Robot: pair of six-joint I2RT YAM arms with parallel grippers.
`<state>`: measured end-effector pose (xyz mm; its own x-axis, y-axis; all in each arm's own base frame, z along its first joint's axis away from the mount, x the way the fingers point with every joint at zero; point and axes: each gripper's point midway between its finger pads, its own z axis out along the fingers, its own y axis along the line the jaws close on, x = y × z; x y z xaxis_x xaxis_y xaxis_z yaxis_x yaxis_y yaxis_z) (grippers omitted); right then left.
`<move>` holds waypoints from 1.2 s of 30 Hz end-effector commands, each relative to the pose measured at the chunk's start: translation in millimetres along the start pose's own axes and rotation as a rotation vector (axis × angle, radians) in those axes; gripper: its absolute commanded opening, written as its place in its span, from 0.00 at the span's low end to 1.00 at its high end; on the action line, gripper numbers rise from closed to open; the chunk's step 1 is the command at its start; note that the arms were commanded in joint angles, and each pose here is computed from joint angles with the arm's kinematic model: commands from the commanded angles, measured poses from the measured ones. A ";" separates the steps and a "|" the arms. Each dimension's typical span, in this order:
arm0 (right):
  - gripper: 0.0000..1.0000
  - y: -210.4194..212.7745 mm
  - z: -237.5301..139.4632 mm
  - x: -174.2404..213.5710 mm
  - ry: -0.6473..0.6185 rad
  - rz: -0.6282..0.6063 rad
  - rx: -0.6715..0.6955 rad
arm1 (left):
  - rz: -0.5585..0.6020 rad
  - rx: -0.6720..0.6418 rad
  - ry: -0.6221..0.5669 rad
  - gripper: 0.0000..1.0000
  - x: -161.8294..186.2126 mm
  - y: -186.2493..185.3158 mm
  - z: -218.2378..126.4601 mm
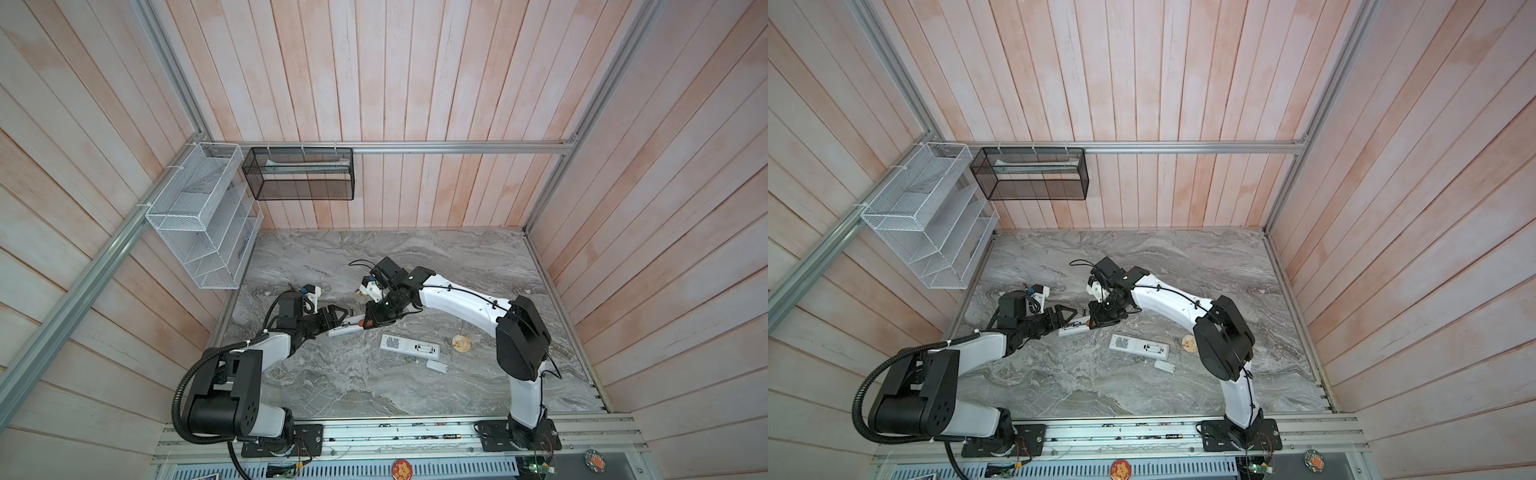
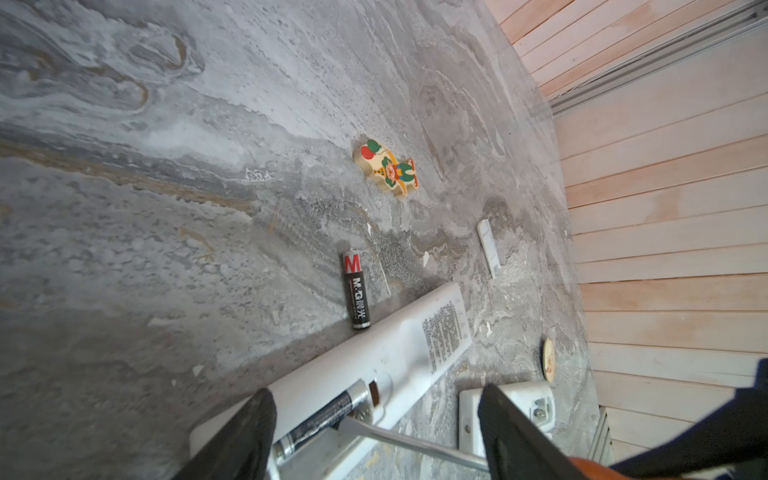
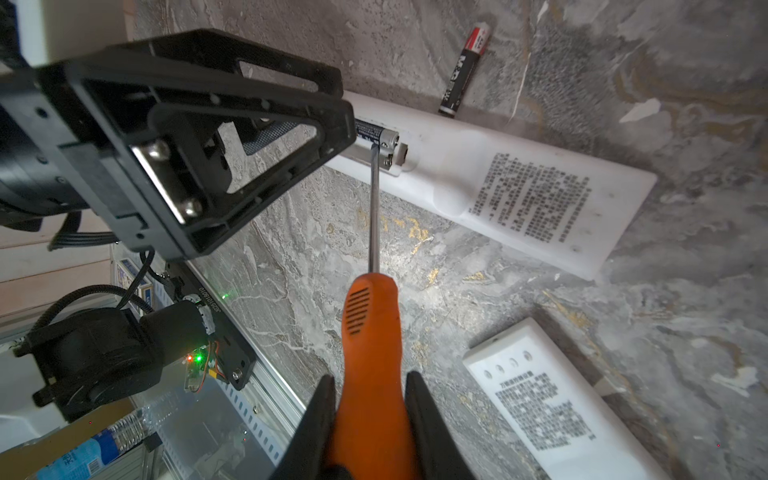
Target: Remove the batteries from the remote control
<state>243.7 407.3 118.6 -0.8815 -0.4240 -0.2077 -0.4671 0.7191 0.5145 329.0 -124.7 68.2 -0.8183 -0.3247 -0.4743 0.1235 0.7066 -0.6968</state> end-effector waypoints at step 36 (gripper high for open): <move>0.00 -131.3 -148.2 -29.4 -0.719 0.002 0.145 | 0.068 0.003 -0.094 0.96 -31.7 -32.9 -32.9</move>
<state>320.7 265.7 166.3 -0.7747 -0.0163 -0.6321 -0.3851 0.8051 0.4511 329.2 -123.3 114.3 -0.7750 -0.3373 -0.5344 0.1699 0.7032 -0.6904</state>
